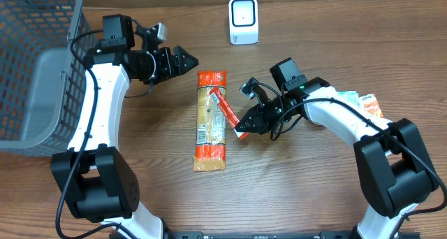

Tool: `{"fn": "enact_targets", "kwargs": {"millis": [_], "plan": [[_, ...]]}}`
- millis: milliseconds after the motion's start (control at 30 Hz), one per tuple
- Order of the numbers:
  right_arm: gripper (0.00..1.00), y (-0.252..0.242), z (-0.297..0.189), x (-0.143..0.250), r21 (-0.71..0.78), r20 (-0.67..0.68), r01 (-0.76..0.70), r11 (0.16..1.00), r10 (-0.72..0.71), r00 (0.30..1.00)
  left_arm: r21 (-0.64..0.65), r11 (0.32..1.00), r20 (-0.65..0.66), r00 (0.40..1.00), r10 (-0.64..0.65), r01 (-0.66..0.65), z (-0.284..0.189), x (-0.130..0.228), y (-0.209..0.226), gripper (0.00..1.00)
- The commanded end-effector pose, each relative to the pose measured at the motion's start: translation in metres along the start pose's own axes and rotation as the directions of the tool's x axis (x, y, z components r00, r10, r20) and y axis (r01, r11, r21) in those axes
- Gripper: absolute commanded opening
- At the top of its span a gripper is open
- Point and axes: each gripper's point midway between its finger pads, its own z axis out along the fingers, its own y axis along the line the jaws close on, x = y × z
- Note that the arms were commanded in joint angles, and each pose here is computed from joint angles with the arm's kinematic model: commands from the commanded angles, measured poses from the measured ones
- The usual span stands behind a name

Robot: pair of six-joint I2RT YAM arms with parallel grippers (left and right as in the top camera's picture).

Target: Scan the item barcode

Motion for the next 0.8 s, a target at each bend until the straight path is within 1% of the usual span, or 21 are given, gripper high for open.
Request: {"fn": "enact_targets", "kwargs": {"millis": [0, 33, 133, 167, 267, 333, 567, 667, 767], "plan": [[0.04, -0.006, -0.005, 0.0, 0.082, -0.008, 0.068, 0.994, -0.068, 0.998, -0.262, 0.964, 0.033, 0.999, -0.036, 0.043, -0.009, -0.002, 0.043, 0.86], [0.04, -0.006, -0.005, 0.002, 0.08, -0.015, 0.086, 0.993, -0.085, 0.996, -0.3, 0.953, 0.033, 0.999, -0.037, 0.046, -0.011, -0.002, 0.05, 0.88], [0.04, -0.004, -0.005, 0.01, 0.068, -0.044, 0.133, 0.989, -0.13, 0.99, -0.394, 0.918, 0.035, 0.999, -0.039, 0.05, -0.017, 0.001, 0.066, 0.98], [0.04, 0.0, -0.005, 0.014, 0.039, -0.057, 0.169, 0.985, -0.167, 0.984, -0.417, 0.908, 0.032, 0.999, -0.032, 0.042, -0.018, 0.001, 0.07, 1.0], [0.04, 0.023, -0.007, 0.027, -0.087, -0.072, 0.268, 0.959, -0.274, 0.959, -0.433, 0.901, 0.02, 1.0, 0.0, 0.008, -0.019, 0.0, 0.073, 1.0], [0.04, 0.035, -0.013, 0.035, -0.137, -0.082, 0.315, 0.939, -0.327, 0.941, -0.433, 0.901, 0.022, 1.0, 0.008, 0.002, -0.019, -0.001, 0.073, 1.0], [0.04, 0.072, -0.043, 0.059, -0.212, -0.158, 0.435, 0.875, -0.47, 0.869, -0.434, 0.901, 0.019, 0.999, 0.039, -0.027, -0.019, -0.004, 0.073, 1.0], [0.04, 0.094, -0.059, 0.062, -0.255, -0.149, 0.516, 0.818, -0.56, 0.815, -0.433, 0.901, 0.018, 0.999, 0.04, -0.028, -0.019, -0.004, 0.073, 1.0], [0.04, 0.112, -0.073, 0.061, -0.266, -0.132, 0.568, 0.779, -0.613, 0.779, -0.433, 0.901, 0.018, 0.999, 0.039, -0.028, -0.019, -0.004, 0.073, 1.0]]}}
